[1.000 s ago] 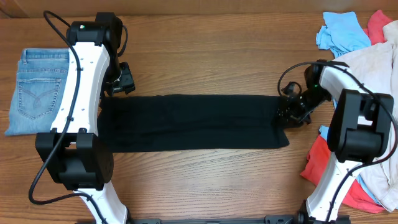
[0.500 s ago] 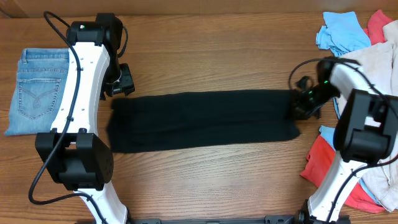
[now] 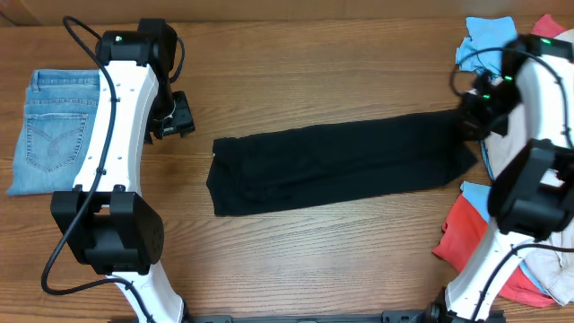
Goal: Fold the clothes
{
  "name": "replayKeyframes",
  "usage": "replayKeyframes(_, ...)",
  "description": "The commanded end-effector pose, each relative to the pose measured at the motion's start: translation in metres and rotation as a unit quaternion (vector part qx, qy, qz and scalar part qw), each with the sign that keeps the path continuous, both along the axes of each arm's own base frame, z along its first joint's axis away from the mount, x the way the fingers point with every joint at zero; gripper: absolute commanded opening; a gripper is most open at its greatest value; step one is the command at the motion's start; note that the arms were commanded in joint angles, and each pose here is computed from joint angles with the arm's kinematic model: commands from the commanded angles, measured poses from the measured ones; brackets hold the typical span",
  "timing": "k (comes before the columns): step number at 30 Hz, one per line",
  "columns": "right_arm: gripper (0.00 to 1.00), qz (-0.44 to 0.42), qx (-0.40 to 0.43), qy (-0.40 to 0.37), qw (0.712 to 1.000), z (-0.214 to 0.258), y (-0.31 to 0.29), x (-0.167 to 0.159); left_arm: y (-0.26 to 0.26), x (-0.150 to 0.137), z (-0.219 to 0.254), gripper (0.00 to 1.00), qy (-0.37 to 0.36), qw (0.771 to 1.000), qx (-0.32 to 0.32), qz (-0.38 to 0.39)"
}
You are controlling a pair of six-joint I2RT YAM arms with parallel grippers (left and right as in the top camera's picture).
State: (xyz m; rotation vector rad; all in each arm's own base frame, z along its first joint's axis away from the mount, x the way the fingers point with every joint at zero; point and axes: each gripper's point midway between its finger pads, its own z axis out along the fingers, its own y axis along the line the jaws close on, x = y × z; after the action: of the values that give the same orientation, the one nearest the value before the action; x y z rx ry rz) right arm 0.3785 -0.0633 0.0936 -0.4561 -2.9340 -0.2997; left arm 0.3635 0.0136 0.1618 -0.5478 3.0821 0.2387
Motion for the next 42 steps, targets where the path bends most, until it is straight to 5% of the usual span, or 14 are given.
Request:
replayKeyframes(1, 0.04, 0.066, -0.011, -0.008, 0.998, 0.016, 0.046, 0.003, -0.004, 0.002, 0.002, 0.61, -0.004, 1.0, -0.006, -0.01)
replayKeyframes(18, 0.09, 0.281, -0.016, -0.001, 0.96, 0.011, 0.217, -0.031, -0.004, 0.003, 0.002, 0.61, -0.008, 1.0, -0.007, -0.01)
replayKeyframes(27, 0.15, 0.309, -0.015, -0.006, 0.951, -0.006, 0.239, -0.039, -0.004, 0.003, 0.002, 0.62, -0.007, 1.0, -0.007, -0.013)
replayKeyframes(30, 0.3, 0.31, -0.014, -0.011, 0.951, -0.009, 0.24, -0.037, -0.004, 0.003, 0.002, 0.61, -0.007, 1.0, -0.007, -0.013)
replayKeyframes(42, 0.35, 0.314, -0.03, -0.047, 0.948, -0.012, 0.239, -0.018, -0.004, 0.003, 0.002, 0.62, -0.007, 1.0, -0.007, -0.013)
